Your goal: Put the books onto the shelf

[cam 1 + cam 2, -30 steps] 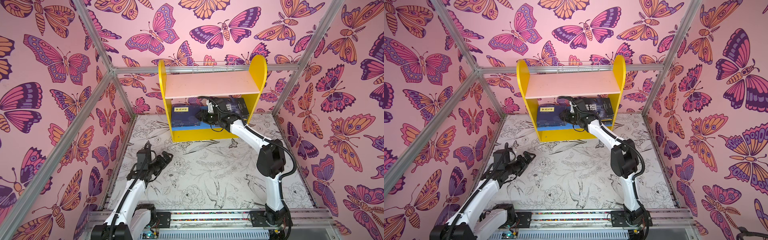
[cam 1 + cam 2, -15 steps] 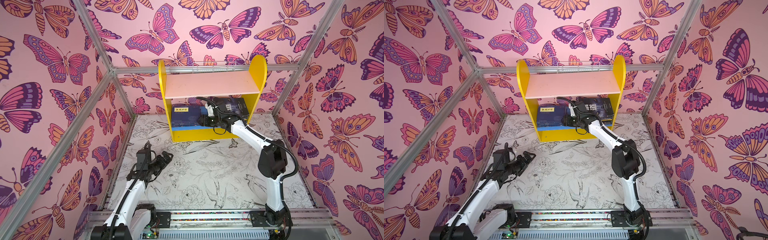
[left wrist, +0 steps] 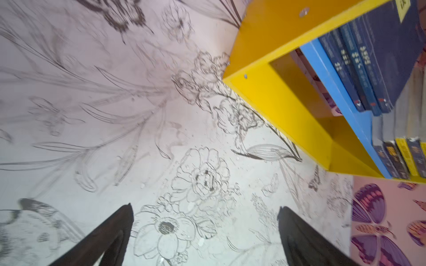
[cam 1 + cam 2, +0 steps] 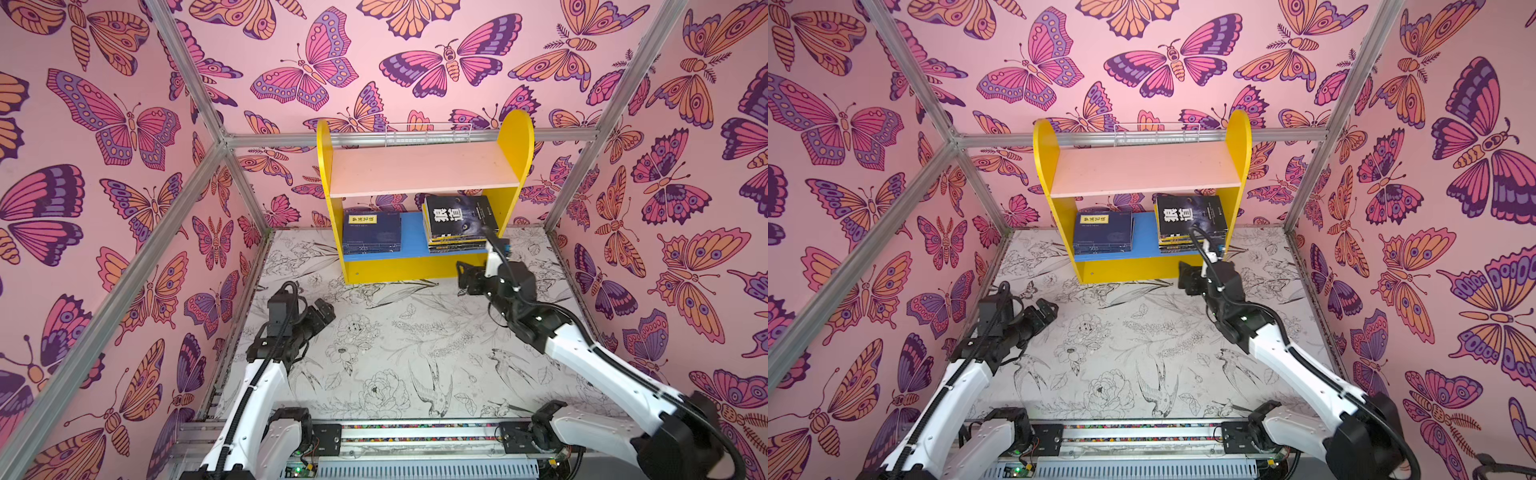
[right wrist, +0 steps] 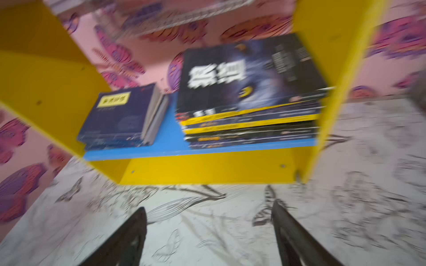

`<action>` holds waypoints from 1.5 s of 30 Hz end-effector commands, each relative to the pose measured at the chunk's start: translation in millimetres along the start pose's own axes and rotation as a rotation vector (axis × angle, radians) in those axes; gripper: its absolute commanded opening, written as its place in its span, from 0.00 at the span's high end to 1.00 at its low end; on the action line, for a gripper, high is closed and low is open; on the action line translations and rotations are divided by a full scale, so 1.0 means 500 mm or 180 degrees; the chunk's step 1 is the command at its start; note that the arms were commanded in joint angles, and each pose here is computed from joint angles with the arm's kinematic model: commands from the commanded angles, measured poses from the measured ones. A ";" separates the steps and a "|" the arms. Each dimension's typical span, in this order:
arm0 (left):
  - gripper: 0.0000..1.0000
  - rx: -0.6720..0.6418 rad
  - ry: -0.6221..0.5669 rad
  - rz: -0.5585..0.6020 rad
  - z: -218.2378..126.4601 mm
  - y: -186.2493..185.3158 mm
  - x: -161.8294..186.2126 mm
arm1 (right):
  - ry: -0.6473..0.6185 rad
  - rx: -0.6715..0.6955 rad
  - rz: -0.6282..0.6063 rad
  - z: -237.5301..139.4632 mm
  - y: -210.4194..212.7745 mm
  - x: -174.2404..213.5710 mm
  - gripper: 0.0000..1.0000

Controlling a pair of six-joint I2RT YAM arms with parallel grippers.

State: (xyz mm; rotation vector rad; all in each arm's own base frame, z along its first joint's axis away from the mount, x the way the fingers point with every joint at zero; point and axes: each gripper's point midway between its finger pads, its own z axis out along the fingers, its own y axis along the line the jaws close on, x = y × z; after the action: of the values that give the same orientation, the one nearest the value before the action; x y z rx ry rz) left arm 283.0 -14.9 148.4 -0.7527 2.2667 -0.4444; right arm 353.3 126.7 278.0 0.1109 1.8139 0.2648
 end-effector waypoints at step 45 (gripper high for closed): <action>0.01 -0.0943 -0.1574 0.1611 0.169 0.081 -0.150 | 0.0095 0.1223 -0.0900 0.099 -0.340 0.238 0.24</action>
State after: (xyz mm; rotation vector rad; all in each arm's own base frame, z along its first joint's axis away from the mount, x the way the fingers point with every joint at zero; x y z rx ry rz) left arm 358.1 56.5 91.0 -0.3947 2.0487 0.2878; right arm 373.8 -17.3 101.4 0.1284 1.9196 -0.4204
